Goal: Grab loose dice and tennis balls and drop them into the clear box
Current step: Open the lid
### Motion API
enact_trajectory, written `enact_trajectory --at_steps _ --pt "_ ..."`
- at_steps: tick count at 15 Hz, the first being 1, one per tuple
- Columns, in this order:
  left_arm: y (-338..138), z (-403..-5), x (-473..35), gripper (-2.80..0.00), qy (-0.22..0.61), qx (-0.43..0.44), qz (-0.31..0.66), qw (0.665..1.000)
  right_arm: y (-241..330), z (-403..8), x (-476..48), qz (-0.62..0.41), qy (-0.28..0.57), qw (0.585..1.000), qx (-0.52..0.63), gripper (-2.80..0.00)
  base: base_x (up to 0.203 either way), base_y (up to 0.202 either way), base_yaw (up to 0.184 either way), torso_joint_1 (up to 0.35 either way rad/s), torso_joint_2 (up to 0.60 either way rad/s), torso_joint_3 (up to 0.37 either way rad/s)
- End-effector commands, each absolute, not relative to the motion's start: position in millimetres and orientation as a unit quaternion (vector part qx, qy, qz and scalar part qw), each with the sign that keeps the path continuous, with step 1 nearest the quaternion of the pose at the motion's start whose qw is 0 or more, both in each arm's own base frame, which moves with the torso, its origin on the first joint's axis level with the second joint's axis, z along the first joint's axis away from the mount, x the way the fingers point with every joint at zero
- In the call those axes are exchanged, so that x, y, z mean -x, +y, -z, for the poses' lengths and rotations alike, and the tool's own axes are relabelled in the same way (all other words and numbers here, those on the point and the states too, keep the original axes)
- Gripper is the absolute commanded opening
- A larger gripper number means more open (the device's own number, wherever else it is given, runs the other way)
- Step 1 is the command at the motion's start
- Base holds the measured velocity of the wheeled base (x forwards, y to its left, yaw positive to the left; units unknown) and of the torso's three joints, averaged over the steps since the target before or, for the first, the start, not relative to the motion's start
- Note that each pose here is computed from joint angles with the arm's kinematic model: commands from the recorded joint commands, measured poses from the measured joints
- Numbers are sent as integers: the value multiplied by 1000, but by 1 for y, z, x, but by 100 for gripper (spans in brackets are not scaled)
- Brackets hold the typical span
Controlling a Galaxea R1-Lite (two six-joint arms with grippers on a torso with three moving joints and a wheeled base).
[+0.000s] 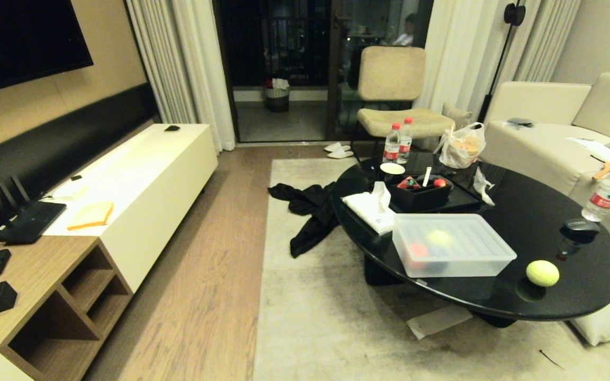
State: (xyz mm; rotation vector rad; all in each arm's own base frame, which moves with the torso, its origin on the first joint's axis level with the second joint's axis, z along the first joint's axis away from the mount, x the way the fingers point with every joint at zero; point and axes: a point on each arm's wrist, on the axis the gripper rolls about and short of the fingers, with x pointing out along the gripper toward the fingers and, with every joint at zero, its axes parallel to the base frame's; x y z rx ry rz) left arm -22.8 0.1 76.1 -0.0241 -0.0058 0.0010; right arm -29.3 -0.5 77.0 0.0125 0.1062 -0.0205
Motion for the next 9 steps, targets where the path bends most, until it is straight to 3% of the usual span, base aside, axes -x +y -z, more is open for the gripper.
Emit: enact_trajectory --at_steps 1,9 --pt "0 -75 23 -280 -2 12 -1 1000 -1 -77 29 10 54 998 -6 -280 0 0 0 0 0 0" --pt "0 -75 23 -280 -2 12 -1 1000 -1 -77 29 10 54 998 -6 -280 0 0 0 0 0 0"
